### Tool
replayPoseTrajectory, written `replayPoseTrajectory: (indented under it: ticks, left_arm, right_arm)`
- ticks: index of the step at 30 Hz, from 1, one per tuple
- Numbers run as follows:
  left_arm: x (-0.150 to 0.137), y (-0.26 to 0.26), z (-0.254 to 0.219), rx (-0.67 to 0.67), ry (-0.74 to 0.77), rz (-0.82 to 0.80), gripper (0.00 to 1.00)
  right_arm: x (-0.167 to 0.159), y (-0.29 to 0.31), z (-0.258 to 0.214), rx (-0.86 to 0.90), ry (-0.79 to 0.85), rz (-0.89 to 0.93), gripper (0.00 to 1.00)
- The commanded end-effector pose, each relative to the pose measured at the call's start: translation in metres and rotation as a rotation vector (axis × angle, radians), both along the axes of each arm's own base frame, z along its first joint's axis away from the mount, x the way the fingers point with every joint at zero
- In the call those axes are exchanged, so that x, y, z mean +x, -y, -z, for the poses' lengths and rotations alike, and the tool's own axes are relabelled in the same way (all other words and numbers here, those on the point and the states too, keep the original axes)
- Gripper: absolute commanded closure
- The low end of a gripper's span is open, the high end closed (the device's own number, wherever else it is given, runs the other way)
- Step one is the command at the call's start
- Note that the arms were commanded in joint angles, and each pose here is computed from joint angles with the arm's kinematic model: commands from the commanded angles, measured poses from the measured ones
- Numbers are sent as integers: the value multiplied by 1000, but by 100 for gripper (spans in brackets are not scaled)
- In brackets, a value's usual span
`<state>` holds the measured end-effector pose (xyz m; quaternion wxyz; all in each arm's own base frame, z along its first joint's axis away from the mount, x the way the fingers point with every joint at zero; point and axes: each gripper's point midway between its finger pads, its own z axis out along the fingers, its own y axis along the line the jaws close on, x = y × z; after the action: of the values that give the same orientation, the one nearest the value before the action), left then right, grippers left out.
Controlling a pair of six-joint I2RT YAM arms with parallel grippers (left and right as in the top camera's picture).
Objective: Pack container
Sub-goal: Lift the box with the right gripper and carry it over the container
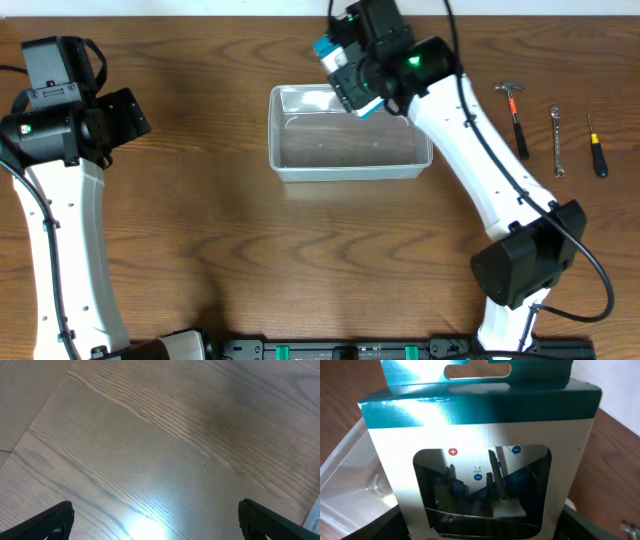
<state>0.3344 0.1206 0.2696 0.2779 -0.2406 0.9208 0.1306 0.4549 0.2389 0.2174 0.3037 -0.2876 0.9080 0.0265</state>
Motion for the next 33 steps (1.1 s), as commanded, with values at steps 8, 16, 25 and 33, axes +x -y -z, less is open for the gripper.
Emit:
replayPoseTrajectory:
  ticks: [8, 16, 25, 33]
  left_arm:
    - [-1, -5, -1, 26, -10, -3, 2]
    - [-1, -5, -1, 26, -10, -3, 2]
    - [-1, -5, -1, 26, -10, -3, 2]
    - [-1, -5, -1, 26, -10, -3, 2]
  right_arm:
    - [-9, -10, 73, -143, -157, -203, 20]
    - [-26, -10, 113, -203, -275, -331, 15]
    - [-34, -10, 123, -195, -318, -350, 13]
    - [-38, -19, 122, -147, -327, -374, 7]
